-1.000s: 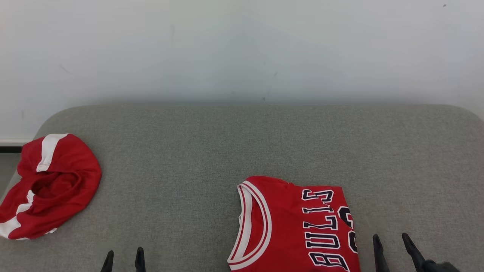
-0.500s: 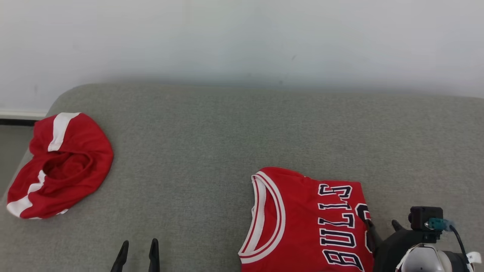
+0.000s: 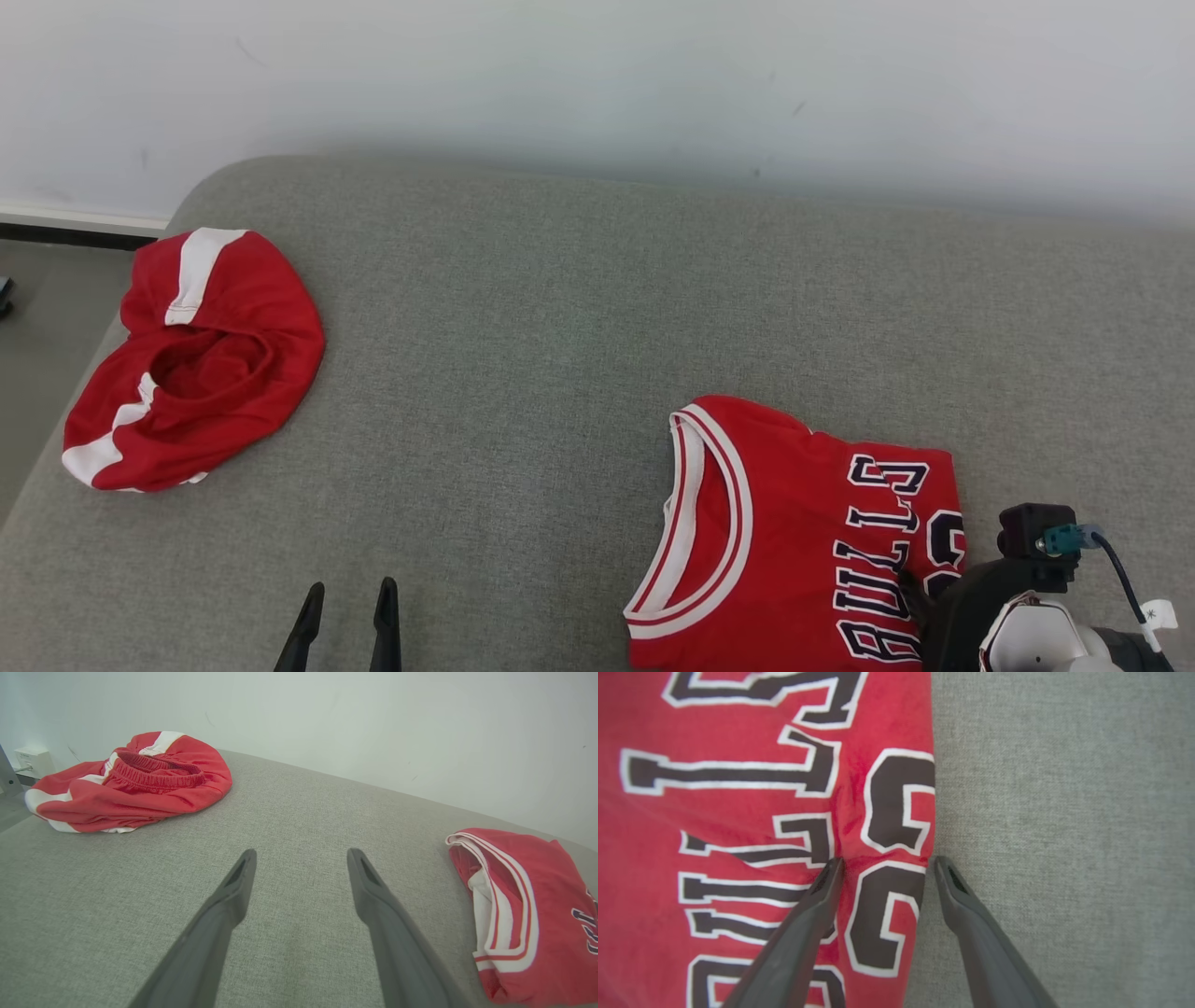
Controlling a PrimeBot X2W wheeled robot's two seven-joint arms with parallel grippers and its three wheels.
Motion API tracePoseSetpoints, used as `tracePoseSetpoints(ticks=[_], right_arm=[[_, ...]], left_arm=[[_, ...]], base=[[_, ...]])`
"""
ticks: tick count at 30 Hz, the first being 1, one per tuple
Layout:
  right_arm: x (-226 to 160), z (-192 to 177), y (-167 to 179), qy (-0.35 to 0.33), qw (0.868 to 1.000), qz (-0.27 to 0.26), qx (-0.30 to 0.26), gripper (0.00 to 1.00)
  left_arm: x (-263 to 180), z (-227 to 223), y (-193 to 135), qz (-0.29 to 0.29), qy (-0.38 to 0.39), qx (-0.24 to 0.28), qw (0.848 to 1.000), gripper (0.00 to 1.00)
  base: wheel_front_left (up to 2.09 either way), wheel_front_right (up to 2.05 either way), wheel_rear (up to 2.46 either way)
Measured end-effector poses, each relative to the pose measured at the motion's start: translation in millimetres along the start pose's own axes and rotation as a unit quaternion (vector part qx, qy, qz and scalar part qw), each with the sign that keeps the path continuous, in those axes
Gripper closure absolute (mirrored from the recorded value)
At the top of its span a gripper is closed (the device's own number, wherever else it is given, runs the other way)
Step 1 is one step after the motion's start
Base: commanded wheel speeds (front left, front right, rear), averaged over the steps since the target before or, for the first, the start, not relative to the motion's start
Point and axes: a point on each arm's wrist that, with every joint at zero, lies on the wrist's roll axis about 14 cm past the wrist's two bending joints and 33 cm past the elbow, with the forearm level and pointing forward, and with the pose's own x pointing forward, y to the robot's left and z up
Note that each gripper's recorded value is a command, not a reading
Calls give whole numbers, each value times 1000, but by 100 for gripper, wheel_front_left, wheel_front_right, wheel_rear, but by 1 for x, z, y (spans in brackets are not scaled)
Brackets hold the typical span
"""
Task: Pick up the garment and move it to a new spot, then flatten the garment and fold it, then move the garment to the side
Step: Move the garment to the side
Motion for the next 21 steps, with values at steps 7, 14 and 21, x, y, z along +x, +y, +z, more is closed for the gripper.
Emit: tracePoseSetpoints(ticks=[7, 14, 21], right_arm=[[0, 7, -12, 8, 999, -19, -25, 100], [-4, 56, -44, -22, 992, -57, -107, 100], [-3, 104, -75, -51, 985, -86, -137, 100]], left_arm=[[6, 0, -4, -7, 0, -1, 1000, 0], [25, 3, -18, -31, -4, -3, 1000, 0], [60, 15, -39, -65, -27, 1, 998, 0]], base=[[0, 0, 0], [0, 0, 0], [0, 0, 0]])
